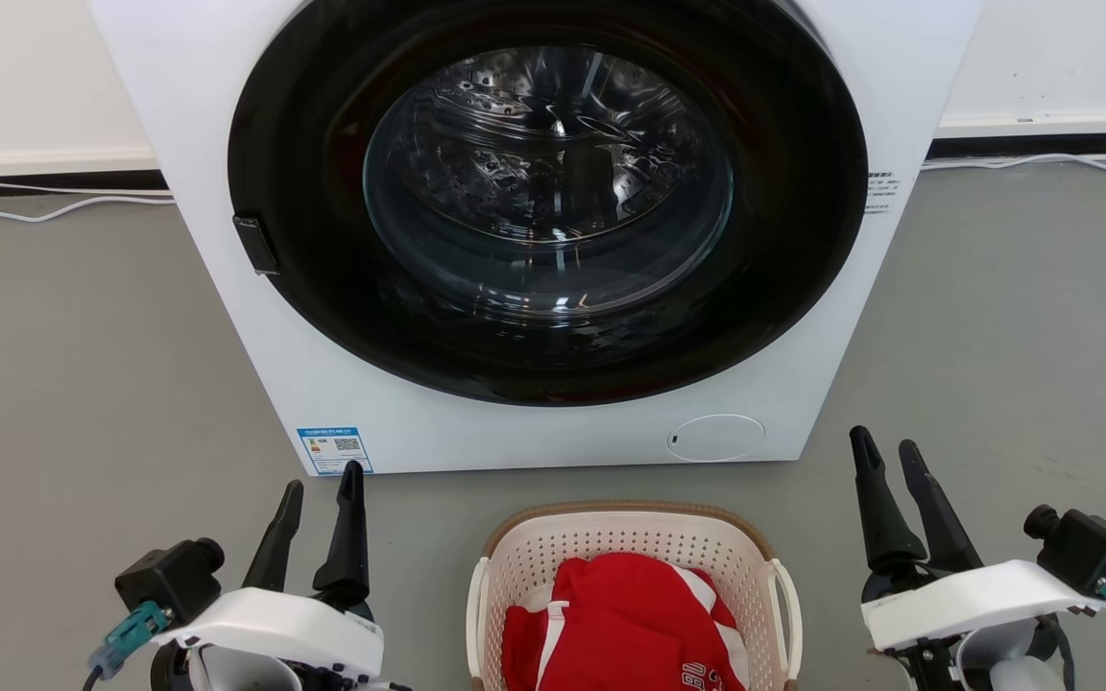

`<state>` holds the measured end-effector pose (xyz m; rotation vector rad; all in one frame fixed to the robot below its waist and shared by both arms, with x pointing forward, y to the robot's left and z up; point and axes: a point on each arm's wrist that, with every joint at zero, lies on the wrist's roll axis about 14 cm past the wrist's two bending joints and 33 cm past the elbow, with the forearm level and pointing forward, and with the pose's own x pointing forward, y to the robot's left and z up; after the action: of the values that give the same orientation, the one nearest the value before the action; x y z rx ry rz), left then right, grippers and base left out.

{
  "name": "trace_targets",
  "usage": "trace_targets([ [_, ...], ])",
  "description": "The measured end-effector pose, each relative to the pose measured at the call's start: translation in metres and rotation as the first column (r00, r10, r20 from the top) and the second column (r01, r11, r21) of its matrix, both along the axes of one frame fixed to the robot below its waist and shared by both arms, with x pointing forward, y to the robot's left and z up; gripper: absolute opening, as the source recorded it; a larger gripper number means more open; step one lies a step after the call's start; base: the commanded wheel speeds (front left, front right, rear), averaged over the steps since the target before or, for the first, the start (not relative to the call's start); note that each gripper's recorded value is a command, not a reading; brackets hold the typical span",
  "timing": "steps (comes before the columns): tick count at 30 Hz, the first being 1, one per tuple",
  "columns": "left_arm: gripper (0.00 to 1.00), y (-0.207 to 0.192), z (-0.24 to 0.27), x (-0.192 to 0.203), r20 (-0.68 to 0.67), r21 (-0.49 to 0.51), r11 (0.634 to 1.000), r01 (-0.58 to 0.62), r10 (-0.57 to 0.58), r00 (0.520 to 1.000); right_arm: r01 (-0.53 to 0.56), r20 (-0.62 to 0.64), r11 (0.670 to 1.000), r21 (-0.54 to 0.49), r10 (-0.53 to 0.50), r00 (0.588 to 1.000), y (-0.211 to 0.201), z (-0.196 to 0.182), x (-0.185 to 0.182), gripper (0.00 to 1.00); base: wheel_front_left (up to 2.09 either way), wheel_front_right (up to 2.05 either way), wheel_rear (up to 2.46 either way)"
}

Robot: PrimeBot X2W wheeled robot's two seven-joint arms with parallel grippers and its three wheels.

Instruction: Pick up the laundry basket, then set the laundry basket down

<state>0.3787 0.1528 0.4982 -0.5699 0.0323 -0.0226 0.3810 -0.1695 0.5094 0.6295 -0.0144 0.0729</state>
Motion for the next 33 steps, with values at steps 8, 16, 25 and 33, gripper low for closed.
trace_targets([
  [8,1.0,-0.007,0.009,0.001,0.043,0.086,0.996,0.017,-0.02,0.999,0.007,0.026,0.995,-0.095,-0.005,1.0,-0.001,0.003,-0.001,1.0,0.0,0.0,0.0],
  [16,1.0,-0.011,0.018,0.001,0.084,0.179,0.984,0.014,-0.029,0.996,0.014,0.056,0.981,-0.194,-0.003,0.998,-0.001,0.007,-0.001,1.0,0.0,0.0,0.0],
  [25,1.0,-0.017,0.027,0.002,0.129,0.264,0.964,0.011,-0.046,0.991,0.02,0.102,0.954,-0.298,0.011,0.995,0.002,0.017,0.002,1.0,0.0,0.0,0.0],
  [33,1.0,-0.021,0.033,0.001,0.167,0.347,0.938,0.002,-0.063,0.984,0.019,0.122,0.924,-0.381,0.03,0.992,0.005,0.019,0.002,1.0,0.0,0.0,0.0],
])
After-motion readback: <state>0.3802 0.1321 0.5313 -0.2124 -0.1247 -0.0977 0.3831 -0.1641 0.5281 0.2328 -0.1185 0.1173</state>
